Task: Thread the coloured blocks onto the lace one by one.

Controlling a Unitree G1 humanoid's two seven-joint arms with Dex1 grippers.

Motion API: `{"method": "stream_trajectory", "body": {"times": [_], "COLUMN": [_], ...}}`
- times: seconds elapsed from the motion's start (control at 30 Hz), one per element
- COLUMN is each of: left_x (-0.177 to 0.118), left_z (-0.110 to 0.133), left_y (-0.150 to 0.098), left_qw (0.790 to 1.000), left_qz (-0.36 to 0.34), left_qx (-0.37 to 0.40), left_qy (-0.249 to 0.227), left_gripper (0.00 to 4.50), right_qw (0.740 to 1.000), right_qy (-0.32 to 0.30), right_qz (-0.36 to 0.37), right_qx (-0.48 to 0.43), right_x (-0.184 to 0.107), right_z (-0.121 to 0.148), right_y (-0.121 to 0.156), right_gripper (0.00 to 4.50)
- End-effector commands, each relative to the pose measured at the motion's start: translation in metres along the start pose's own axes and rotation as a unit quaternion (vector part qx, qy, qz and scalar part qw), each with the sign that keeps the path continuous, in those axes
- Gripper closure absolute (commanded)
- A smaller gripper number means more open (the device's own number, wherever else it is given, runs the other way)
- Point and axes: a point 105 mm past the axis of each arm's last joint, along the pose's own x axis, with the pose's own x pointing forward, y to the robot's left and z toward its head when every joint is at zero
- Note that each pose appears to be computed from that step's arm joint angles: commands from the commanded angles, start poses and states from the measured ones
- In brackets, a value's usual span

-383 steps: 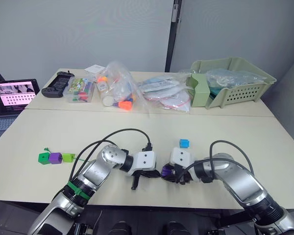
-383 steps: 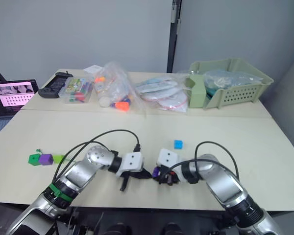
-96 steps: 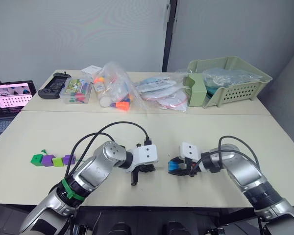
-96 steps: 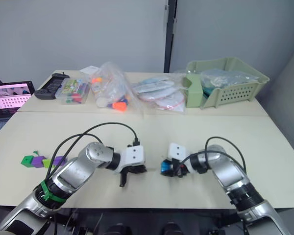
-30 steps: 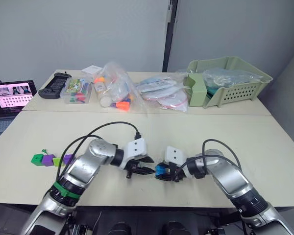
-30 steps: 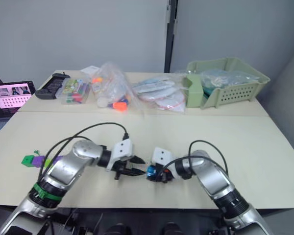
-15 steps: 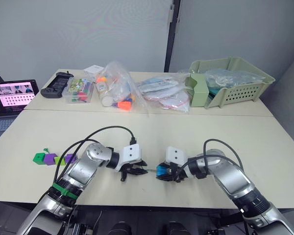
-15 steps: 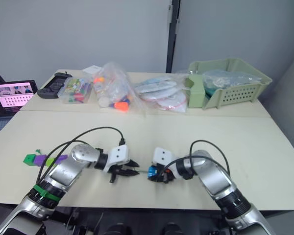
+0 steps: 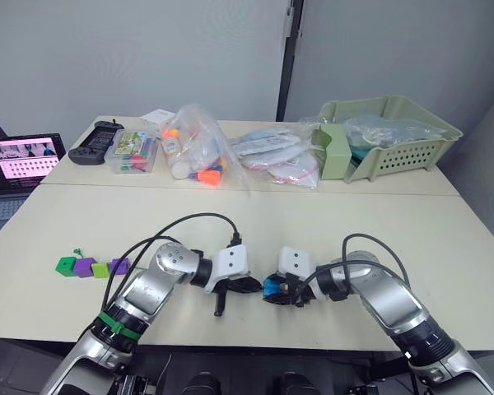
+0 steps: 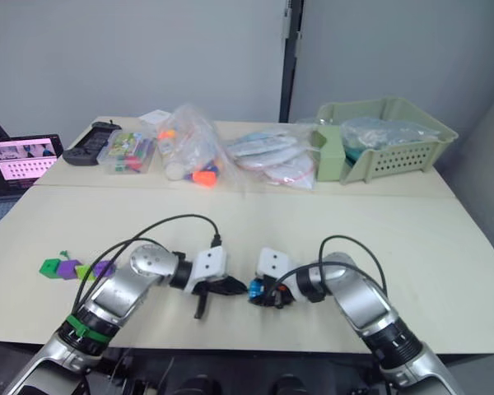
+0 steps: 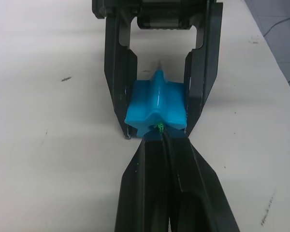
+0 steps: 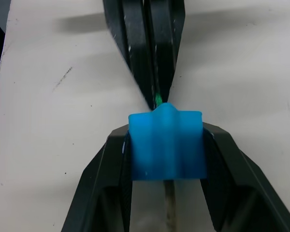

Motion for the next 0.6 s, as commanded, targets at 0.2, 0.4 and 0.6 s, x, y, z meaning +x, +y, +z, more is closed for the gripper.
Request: {"method": "stream_trajectory", "body": {"times": [0.2,0.4,0.6], "left_x": [-0.008,-0.026,-0.033], "left_z": [-0.008,-0.010,-0.034], "left_y": [0.006,0.015,0.012], "left_qw": [1.000,0.999,0.998], "left_qz": [0.010,0.031,0.029], "left_qx": [0.004,0.008,-0.011], "left_qy": [0.020,0.032,0.060], "left_gripper": [4.23,2.32,1.96], "right_qw": [1.000,1.000,1.000], "right_qy": [-0.005,-0.003,-0.004], "right_qz": [0.007,0.005,0.004], "right_qx": [0.000,0.001,0.002], "right_x": [0.001,0.001,0.000], "right_z": [0.002,-0.001,-0.001], "right_y": [0.007,0.007,0.007], "right_gripper": [3.13,3.13,3.13]}}
